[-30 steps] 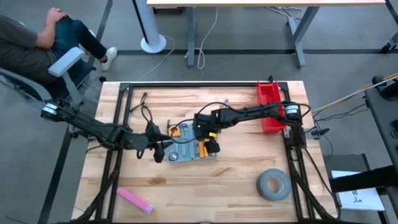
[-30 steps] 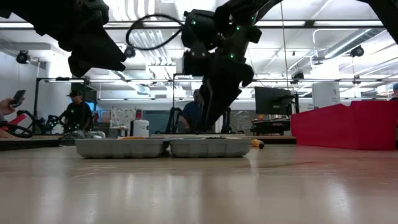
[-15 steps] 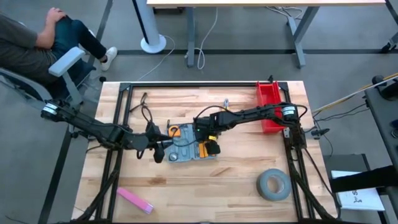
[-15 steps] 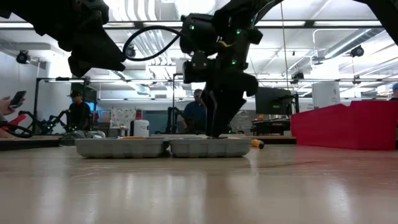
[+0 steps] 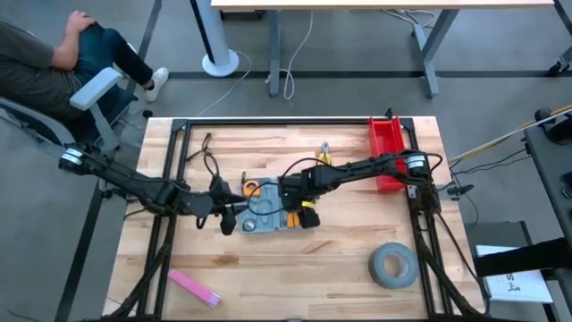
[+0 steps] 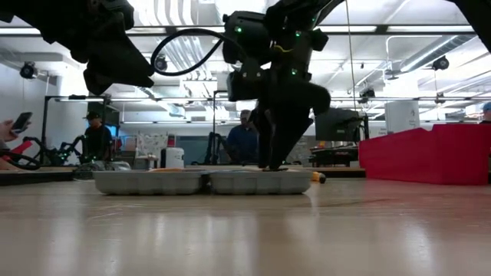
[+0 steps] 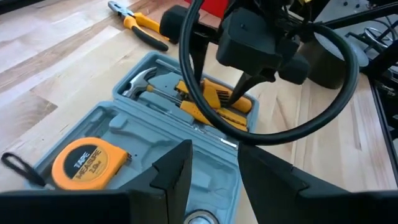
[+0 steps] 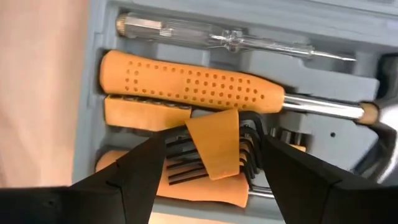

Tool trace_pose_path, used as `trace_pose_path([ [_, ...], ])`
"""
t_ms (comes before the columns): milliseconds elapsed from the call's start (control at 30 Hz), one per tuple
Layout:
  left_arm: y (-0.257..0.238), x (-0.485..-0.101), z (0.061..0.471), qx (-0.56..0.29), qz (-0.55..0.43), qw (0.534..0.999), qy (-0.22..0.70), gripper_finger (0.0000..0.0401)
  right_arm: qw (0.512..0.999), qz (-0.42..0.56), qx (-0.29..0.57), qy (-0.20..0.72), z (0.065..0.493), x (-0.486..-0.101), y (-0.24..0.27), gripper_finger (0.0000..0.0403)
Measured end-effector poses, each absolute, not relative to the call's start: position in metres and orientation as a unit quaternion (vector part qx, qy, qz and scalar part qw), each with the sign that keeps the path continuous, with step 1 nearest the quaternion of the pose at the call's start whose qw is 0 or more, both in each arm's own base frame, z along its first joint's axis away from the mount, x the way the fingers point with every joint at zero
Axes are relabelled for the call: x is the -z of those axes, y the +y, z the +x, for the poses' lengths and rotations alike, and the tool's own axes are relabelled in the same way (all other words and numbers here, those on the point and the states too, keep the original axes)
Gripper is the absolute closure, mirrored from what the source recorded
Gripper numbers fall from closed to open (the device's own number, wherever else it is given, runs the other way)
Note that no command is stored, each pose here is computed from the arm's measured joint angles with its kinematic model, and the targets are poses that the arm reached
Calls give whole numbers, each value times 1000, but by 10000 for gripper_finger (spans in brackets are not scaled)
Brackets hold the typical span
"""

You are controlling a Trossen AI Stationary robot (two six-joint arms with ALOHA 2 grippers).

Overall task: Prefit tool cases
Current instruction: Remove the yellow hex key set from the gray pre-fit tool case

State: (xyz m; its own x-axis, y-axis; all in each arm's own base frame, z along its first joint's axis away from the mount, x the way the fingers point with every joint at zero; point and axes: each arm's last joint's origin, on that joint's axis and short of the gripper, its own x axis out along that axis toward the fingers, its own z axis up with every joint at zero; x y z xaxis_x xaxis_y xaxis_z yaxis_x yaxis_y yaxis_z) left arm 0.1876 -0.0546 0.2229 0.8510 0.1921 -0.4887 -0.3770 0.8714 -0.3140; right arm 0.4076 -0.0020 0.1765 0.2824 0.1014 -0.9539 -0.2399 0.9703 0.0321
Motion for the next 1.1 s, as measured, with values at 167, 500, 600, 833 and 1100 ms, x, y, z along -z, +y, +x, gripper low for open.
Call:
trace_pose_path([
  [167, -55, -223, 188, -148, -204, 940, 229, 264, 789, -56, -125, 599, 405, -176, 7, 161],
  [500, -55, -222, 187, -149, -203, 940, 232, 264, 783, -66, -135, 604, 403, -176, 8, 152],
  [600, -55, -222, 187, -149, -203, 940, 232, 264, 781, -75, -141, 604, 403, -176, 8, 144],
  [833, -55, -222, 187, -149, -203, 940, 232, 264, 781, -90, -137, 602, 401, -182, 8, 118],
  [1100, -55, -222, 187, -149, -200, 940, 234, 264, 782, -92, -138, 601, 398, -187, 8, 104],
])
